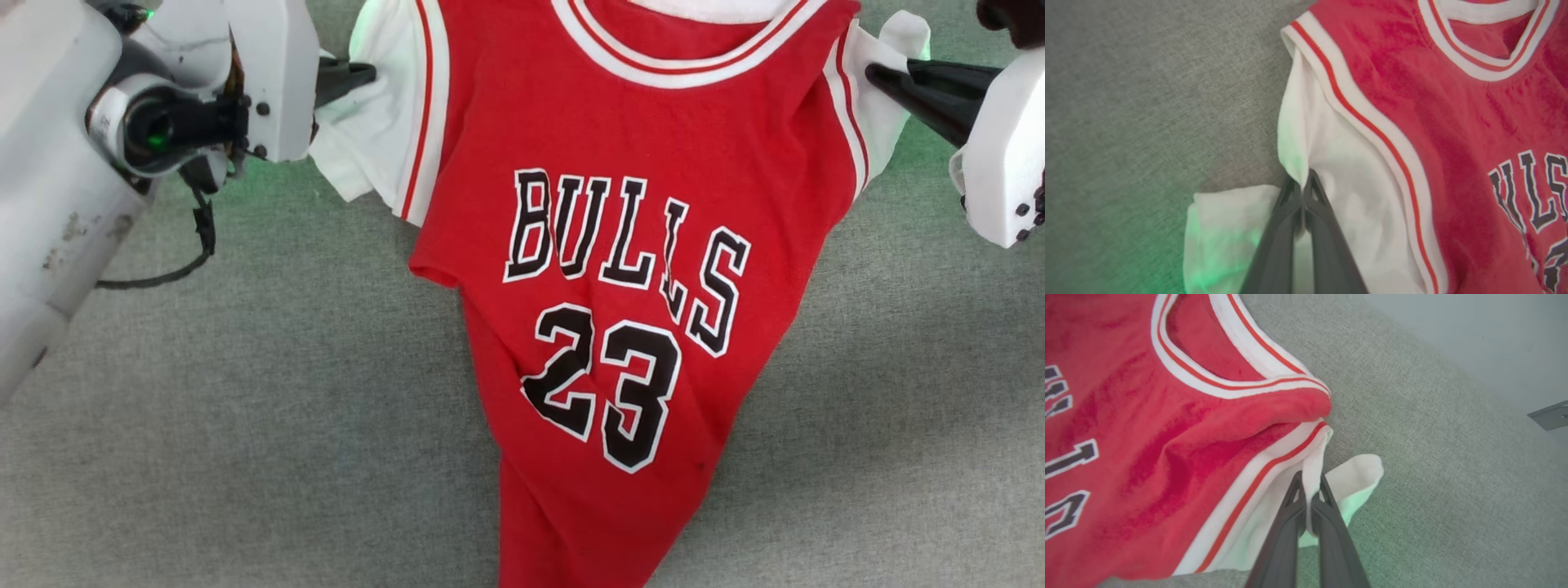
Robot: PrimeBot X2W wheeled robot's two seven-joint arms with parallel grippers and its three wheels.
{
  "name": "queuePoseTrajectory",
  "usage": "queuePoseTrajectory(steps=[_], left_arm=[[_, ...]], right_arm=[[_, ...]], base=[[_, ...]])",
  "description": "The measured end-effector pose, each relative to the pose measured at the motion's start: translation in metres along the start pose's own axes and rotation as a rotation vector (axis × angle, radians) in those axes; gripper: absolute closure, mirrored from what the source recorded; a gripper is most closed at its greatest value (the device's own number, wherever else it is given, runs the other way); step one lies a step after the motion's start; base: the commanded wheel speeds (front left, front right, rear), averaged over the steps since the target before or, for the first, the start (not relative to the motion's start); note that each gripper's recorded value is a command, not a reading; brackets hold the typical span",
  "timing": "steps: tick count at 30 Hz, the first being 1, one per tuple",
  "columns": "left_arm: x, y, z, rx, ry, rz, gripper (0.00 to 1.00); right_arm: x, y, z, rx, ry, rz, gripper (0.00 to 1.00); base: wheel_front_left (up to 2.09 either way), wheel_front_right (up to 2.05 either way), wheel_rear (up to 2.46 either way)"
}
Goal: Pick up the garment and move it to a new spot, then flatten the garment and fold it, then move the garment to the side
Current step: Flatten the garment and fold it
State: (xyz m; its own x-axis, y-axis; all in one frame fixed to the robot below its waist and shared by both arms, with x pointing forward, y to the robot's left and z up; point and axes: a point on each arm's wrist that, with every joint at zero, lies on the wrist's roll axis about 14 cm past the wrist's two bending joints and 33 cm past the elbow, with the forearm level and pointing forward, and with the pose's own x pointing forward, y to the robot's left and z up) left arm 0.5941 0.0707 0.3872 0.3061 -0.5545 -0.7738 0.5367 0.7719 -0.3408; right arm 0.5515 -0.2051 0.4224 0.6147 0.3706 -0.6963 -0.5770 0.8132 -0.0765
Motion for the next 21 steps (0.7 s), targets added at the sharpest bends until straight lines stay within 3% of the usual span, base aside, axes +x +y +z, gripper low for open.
queuePoseTrajectory(steps=[8,12,16,21], left_arm=[[-0.014,-0.003,0.023,-0.03,-0.171,-0.006,1.0],[-0.038,0.02,0.053,-0.064,-0.343,0.06,1.0],[-0.06,0.037,0.084,-0.077,-0.493,0.117,1.0],[-0.097,0.042,0.143,-0.071,-0.743,0.15,1.0]], right_arm=[[-0.01,-0.021,0.031,-0.007,-0.147,-0.059,1.0],[-0.013,-0.042,0.057,-0.033,-0.238,-0.128,1.0],[-0.012,-0.055,0.095,-0.015,-0.352,-0.169,1.0],[-0.034,-0.101,0.163,-0.02,-0.559,-0.32,1.0]], base=[[0.0,0.0,0.0],[0.0,0.0,0.0],[0.0,0.0,0.0],[0.0,0.0,0.0]])
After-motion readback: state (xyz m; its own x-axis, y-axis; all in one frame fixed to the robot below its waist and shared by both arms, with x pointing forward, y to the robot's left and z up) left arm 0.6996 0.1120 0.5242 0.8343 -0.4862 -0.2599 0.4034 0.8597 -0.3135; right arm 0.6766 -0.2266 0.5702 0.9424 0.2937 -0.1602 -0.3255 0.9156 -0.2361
